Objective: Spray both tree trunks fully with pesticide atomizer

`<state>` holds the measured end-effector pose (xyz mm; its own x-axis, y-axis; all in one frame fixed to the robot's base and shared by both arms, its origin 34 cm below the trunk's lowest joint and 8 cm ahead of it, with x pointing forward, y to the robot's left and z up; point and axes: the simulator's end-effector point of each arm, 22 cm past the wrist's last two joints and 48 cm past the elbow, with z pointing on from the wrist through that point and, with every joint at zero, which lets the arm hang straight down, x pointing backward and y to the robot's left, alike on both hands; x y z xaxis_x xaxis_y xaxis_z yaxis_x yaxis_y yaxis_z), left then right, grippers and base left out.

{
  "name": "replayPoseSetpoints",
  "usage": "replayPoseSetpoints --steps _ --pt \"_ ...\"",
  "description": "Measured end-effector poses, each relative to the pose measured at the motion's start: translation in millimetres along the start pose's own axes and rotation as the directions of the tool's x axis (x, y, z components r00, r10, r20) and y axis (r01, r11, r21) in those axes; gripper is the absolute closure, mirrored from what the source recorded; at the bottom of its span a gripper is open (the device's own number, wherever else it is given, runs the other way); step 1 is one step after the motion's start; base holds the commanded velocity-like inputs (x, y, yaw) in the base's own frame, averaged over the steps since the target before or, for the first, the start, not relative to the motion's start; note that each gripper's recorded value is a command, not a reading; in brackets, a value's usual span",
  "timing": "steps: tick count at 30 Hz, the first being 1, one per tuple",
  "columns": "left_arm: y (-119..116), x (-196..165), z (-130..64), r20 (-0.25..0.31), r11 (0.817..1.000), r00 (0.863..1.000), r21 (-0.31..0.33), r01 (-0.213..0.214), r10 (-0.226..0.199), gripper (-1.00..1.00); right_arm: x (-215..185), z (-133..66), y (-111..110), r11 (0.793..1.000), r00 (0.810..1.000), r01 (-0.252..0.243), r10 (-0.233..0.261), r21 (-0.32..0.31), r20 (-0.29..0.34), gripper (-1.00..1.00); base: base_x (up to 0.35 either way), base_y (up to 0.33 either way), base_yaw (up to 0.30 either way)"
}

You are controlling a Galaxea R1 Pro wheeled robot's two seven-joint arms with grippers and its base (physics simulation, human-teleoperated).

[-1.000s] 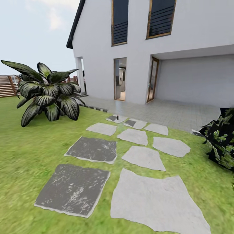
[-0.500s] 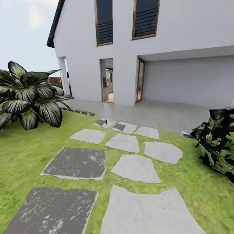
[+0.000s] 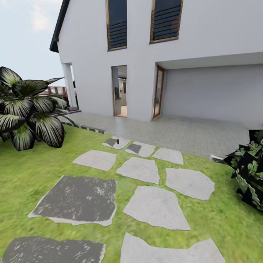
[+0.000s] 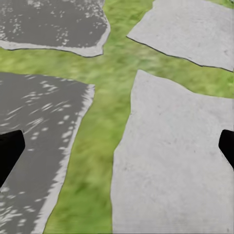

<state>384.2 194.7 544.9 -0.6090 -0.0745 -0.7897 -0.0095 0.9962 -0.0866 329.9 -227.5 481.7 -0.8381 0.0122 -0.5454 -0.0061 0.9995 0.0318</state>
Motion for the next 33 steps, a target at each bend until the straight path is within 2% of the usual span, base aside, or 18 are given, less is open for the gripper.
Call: replayPoseSetpoints --steps 3,5,33 --pt "0.1 2.2 4.1 -0.009 1.0 1.0 0.0 0.0 0.0 -1.0 1.0 3.9 -0.4 1.0 1.0 -0.001 0.001 0.001 -0.009 -1.0 0.7 0.0 0.0" --pt "-0.2 -0.9 -1.7 0.004 1.0 1.0 0.0 0.0 0.0 -1.0 -0.4 -1.6 -0.1 1.0 1.0 0.0 0.0 0.0 0.004 -1.0 0.7 0.0 0.0" --pt "0.0 0.1 -0.2 0.0 1.0 1.0 0.0 0.0 0.0 -1.0 0.1 -0.1 -0.1 1.0 1.0 0.0 0.0 0.0 0.0 -1.0 0.7 0.0 0.0"
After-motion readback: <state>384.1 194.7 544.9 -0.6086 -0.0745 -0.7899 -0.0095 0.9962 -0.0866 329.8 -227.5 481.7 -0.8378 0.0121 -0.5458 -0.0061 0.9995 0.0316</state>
